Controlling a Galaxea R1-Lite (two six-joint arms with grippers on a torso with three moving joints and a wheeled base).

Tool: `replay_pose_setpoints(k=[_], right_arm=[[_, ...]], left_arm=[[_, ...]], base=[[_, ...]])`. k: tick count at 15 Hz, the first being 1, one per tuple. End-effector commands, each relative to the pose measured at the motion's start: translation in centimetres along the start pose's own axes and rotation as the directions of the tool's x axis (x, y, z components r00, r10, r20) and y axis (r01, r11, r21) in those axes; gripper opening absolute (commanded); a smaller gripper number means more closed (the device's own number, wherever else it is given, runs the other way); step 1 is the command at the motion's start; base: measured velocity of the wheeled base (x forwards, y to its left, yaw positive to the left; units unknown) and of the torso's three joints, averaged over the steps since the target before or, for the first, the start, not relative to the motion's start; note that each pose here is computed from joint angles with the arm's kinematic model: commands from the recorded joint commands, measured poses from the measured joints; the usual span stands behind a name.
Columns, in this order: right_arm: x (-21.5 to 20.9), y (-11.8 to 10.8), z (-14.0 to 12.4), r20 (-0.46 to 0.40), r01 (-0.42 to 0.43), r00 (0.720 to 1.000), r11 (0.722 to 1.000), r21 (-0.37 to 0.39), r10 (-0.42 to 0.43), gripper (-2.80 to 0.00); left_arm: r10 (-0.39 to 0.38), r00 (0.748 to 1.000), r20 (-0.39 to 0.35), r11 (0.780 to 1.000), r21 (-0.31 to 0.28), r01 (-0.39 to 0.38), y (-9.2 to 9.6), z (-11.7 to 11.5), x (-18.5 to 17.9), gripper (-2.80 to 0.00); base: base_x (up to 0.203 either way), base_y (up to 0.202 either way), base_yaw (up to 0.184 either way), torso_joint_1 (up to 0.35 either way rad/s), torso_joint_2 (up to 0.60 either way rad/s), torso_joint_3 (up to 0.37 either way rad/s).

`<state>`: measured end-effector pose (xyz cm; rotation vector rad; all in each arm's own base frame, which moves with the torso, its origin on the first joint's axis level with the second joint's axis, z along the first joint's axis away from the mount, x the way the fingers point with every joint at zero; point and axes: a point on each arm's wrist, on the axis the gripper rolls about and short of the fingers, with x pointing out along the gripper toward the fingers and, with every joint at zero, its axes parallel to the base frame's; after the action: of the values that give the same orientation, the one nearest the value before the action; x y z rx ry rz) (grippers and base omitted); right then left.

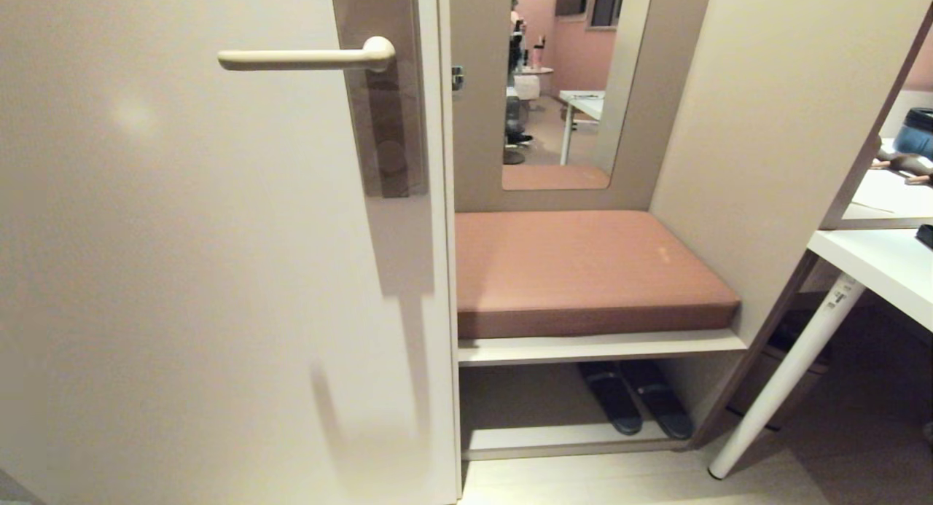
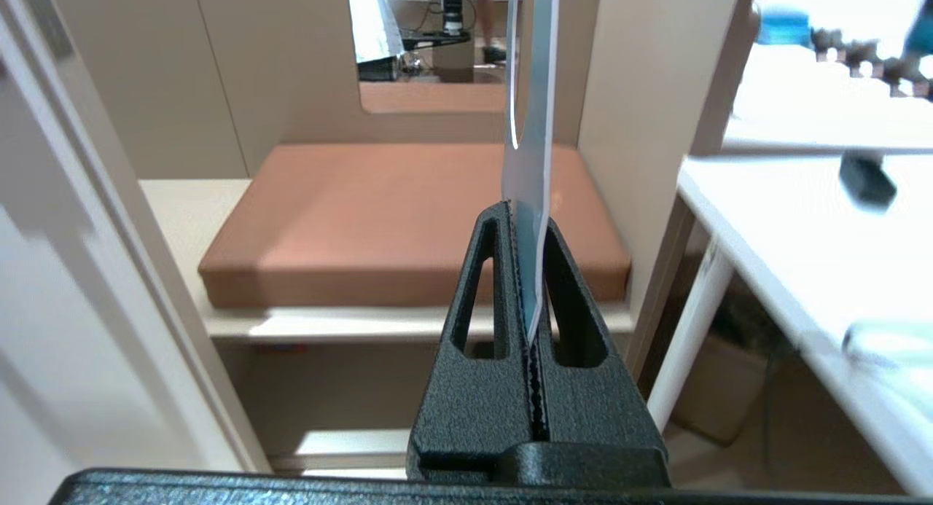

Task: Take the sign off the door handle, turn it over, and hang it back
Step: Hand it to the other hand

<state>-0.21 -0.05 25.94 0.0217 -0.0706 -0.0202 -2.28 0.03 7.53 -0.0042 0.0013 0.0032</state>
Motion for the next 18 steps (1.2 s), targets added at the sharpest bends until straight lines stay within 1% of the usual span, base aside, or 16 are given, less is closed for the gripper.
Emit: replay_pose_setpoints(k=[1,2,3,4,6,7,8,9,11,12,13,14,16,17,18], right_arm=[[3.5,0.1,1.9,-0.068,-0.001,0.998,1.000,-0.008,0.000,-2.80],[4.3,0.2,3.0,-0.059,-0.007,0.998,1.000,-0.015,0.007,-2.80],[5.0,0.3,4.0,-0.052,-0.029,0.998,0.999,-0.023,0.028,-2.80],[5.5,0.4,4.7,-0.044,-0.088,0.995,0.996,-0.025,0.087,-2.80],[5.8,0.7,4.9,-0.043,-0.195,0.980,0.980,-0.026,0.194,-2.80],[6.3,0.8,5.0,-0.051,-0.227,0.973,0.974,-0.028,0.225,-2.80],[6.7,0.8,5.2,-0.054,-0.242,0.969,0.970,-0.036,0.240,-2.80],[7.1,0.9,5.4,-0.057,-0.266,0.963,0.963,-0.038,0.264,-2.80],[7.5,1.1,5.8,-0.058,-0.362,0.931,0.932,-0.035,0.360,-2.80],[7.8,1.2,5.9,-0.060,-0.405,0.913,0.914,-0.031,0.402,-2.80],[8.0,1.3,5.9,-0.065,-0.441,0.896,0.897,-0.029,0.439,-2.80],[8.2,1.4,6.1,-0.060,-0.477,0.878,0.878,-0.030,0.475,-2.80],[9.1,1.6,6.6,-0.038,-0.560,0.829,0.828,-0.034,0.559,-2.80],[9.8,1.7,6.7,-0.033,-0.604,0.797,0.796,-0.035,0.603,-2.80],[10.2,1.8,6.8,-0.033,-0.639,0.769,0.768,-0.034,0.638,-2.80]], left_arm=[[0.001,1.000,0.001,1.000,0.002,-0.001,0.0,0.0,0.0,-2.80],[0.000,1.000,0.001,1.000,0.004,0.000,0.0,0.1,0.0,-2.80],[-0.005,1.000,0.013,1.000,0.022,0.005,0.0,0.2,0.0,-2.80],[-0.020,1.000,0.024,0.999,0.049,0.019,0.0,0.2,0.0,-2.80],[-0.030,0.999,0.036,0.998,0.058,0.028,-0.1,0.5,-0.1,-2.80],[-0.054,0.997,0.058,0.997,0.059,0.050,-0.1,1.5,-0.3,-2.80],[-0.095,0.994,0.058,0.994,0.058,0.091,-0.2,2.6,-0.4,-2.80],[-0.131,0.991,0.037,0.990,0.055,0.129,-0.3,3.7,-0.2,-2.80],[-0.208,0.978,-0.005,0.978,0.026,0.208,-0.5,6.2,0.7,-2.80],[-0.263,0.965,-0.021,0.965,-0.005,0.263,-0.5,7.6,1.2,-2.80],[-0.330,0.943,-0.030,0.943,-0.042,0.329,-0.6,9.0,1.8,-2.80],[-0.415,0.909,-0.033,0.908,-0.080,0.411,-0.8,10.5,2.4,-2.80],[-0.574,0.818,-0.025,0.812,-0.146,0.565,-1.3,13.2,3.9,-2.80],[-0.645,0.764,-0.015,0.754,-0.170,0.634,-1.9,14.6,4.9,-2.80],[-0.697,0.717,-0.005,0.705,-0.189,0.684,-2.5,15.6,5.8,-2.80]], base=[[0.000,0.000,0.000,0.000,0.00,0.000],[0.000,0.000,0.000,0.000,0.00,0.000],[0.000,0.000,0.000,0.000,0.00,0.000],[0.000,0.000,0.000,0.000,0.00,0.000],[0.000,0.000,0.000,0.000,0.00,0.000],[0.000,0.000,0.000,0.000,0.00,0.000],[0.000,0.000,0.000,0.000,0.00,0.000],[0.000,0.000,0.000,0.000,0.00,0.000],[0.000,0.000,0.000,0.000,0.00,0.000],[0.000,0.000,0.000,0.000,0.00,0.000],[0.000,0.000,0.000,0.000,0.00,0.000],[0.000,0.000,0.000,0.000,0.00,0.000],[0.000,0.000,0.000,0.000,0.00,0.000],[0.000,0.000,0.000,0.000,0.00,0.000],[0.000,0.000,0.000,0.000,0.00,0.000]])
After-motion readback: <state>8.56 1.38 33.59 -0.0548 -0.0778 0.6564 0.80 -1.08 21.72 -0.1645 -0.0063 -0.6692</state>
